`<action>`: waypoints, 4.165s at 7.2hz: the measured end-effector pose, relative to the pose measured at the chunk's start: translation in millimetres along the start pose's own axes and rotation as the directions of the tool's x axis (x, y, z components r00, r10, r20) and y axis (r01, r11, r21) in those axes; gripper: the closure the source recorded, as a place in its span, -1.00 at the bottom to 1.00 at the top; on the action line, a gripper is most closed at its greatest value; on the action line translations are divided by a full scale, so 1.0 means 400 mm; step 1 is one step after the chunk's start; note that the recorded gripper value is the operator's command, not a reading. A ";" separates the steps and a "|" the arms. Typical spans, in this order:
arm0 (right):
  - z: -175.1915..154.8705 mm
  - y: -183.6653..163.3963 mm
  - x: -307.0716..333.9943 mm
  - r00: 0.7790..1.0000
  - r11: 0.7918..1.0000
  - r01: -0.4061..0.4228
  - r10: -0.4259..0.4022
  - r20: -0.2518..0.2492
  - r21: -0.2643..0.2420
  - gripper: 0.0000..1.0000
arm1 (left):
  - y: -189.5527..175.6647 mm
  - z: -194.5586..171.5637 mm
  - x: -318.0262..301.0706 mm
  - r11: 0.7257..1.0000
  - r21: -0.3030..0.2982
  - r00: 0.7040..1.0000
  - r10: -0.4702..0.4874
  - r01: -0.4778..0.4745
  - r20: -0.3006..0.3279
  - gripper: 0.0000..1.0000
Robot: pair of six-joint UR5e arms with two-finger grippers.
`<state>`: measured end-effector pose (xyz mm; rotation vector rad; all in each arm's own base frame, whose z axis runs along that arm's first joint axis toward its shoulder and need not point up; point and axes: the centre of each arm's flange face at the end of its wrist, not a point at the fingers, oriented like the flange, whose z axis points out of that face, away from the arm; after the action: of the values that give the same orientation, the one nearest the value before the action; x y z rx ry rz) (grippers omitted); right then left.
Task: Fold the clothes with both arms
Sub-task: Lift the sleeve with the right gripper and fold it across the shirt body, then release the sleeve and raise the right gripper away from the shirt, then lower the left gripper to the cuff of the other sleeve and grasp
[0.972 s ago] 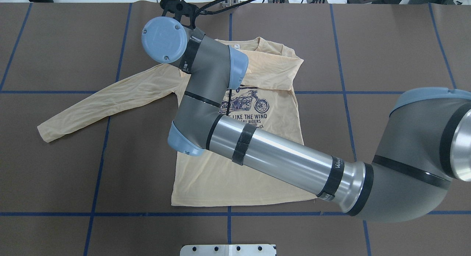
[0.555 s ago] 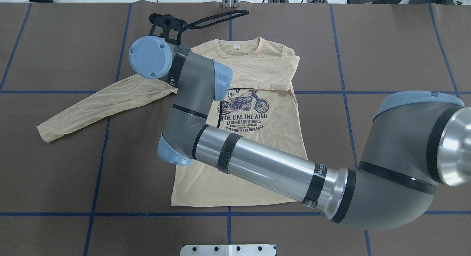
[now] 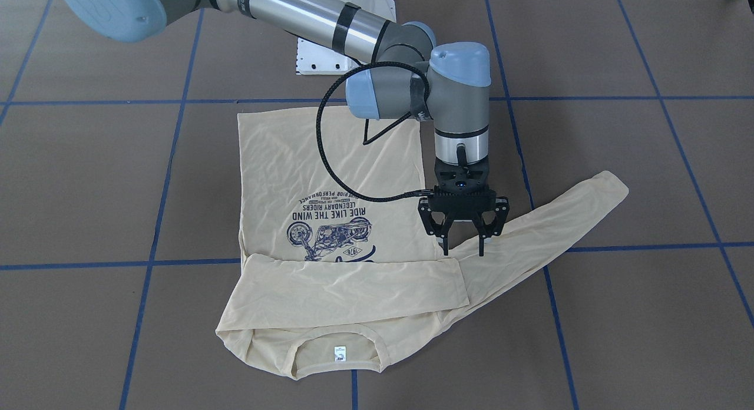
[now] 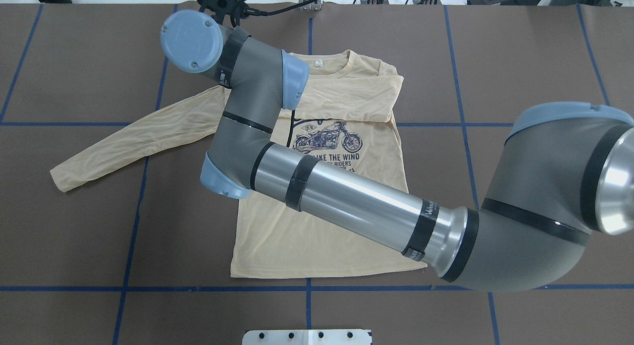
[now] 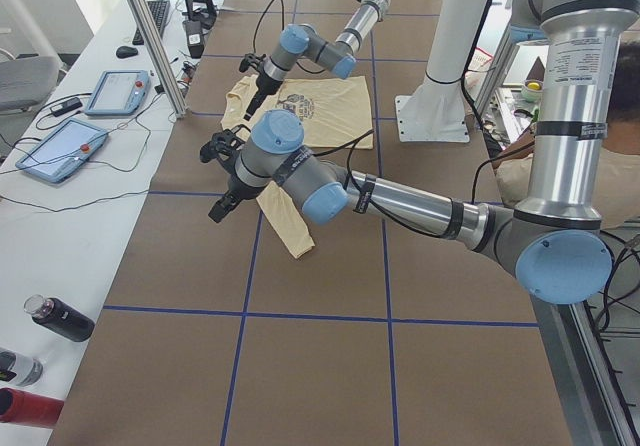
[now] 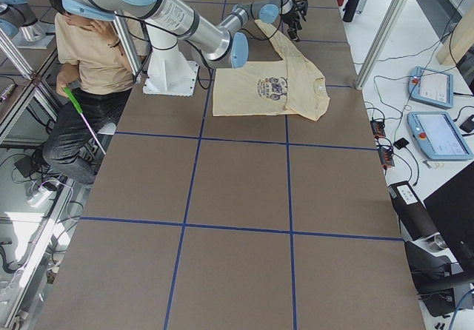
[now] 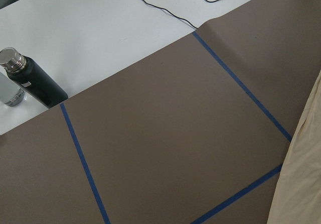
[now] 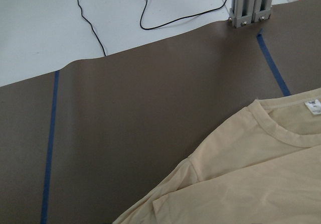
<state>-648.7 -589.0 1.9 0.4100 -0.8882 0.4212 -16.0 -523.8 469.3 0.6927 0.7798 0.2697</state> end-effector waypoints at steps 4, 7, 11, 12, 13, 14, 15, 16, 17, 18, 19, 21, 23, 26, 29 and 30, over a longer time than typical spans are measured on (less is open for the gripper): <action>-0.132 -0.224 0.476 0.988 0.980 0.145 -0.152 -0.041 -0.138 -0.99 | 0.115 0.210 0.099 0.995 0.038 0.990 -0.092 0.097 -0.103 -1.00; -0.287 -0.303 1.036 0.938 0.916 0.337 -0.347 -0.006 -0.218 -1.00 | 0.265 0.332 0.211 0.967 0.070 0.969 -0.241 0.245 -0.057 -1.00; -0.407 -0.382 1.512 0.886 0.841 0.459 -0.456 0.079 -0.287 -1.00 | 0.416 0.451 0.235 0.953 0.024 0.953 -0.303 0.302 -0.001 -0.76; -0.421 -0.384 1.559 0.886 0.839 0.462 -0.454 0.097 -0.287 -1.00 | 0.449 0.479 0.247 0.943 0.029 0.943 -0.333 0.333 -0.008 -0.64; -0.426 -0.384 1.577 0.886 0.839 0.462 -0.452 0.105 -0.287 -1.00 | 0.471 0.500 0.261 0.934 0.032 0.935 -0.355 0.355 -0.012 -0.62; -0.428 -0.384 1.583 0.886 0.839 0.462 -0.451 0.108 -0.287 -1.00 | 0.483 0.512 0.274 0.931 0.029 0.931 -0.364 0.364 -0.015 -0.58; -0.429 -0.384 1.585 0.886 0.839 0.463 -0.451 0.109 -0.287 -1.00 | 0.491 0.521 0.287 0.931 0.021 0.931 -0.363 0.364 -0.020 -0.58; -0.430 -0.384 1.586 0.886 0.839 0.462 -0.451 0.109 -0.287 -1.00 | 0.496 0.527 0.299 0.933 0.014 0.933 -0.360 0.361 -0.025 -0.57; -0.430 -0.383 1.587 0.886 0.839 0.462 -0.451 0.109 -0.287 -1.00 | 0.501 0.532 0.308 0.934 0.006 0.934 -0.357 0.357 -0.029 -0.55; -0.430 -0.382 1.587 0.886 0.839 0.462 -0.450 0.109 -0.287 -1.00 | 0.507 0.538 0.319 0.936 -0.003 0.935 -0.352 0.352 -0.033 -0.48; -0.430 -0.382 1.588 0.887 0.840 0.461 -0.450 0.108 -0.287 -1.00 | 0.512 0.542 0.328 0.937 -0.011 0.937 -0.348 0.348 -0.036 -0.43; -0.431 -0.382 1.588 0.887 0.840 0.461 -0.450 0.108 -0.287 -1.00 | 0.518 0.545 0.333 0.938 -0.017 0.937 -0.346 0.346 -0.037 -0.39; -0.432 -0.382 1.587 0.887 0.840 0.460 -0.449 0.109 -0.286 -1.00 | 0.531 0.543 0.330 0.938 -0.025 0.938 -0.345 0.345 -0.032 -0.28; -0.433 -0.382 1.586 0.887 0.841 0.460 -0.448 0.109 -0.286 -1.00 | 0.541 0.542 0.329 0.939 -0.031 0.938 -0.345 0.344 -0.029 1.00; -0.434 -0.383 1.583 0.887 0.841 0.461 -0.449 0.110 -0.284 -1.00 | 0.530 0.534 0.337 0.942 -0.026 0.941 -0.336 0.335 -0.040 1.00; -0.433 -0.383 1.583 0.887 0.841 0.460 -0.448 0.109 -0.284 -1.00 | 0.519 0.524 0.345 0.943 -0.024 0.941 -0.334 0.333 -0.052 1.00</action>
<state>-102.3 -516.2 390.0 0.3312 -0.8439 -0.1653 235.6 -402.8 636.6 0.5297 0.9329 -0.0142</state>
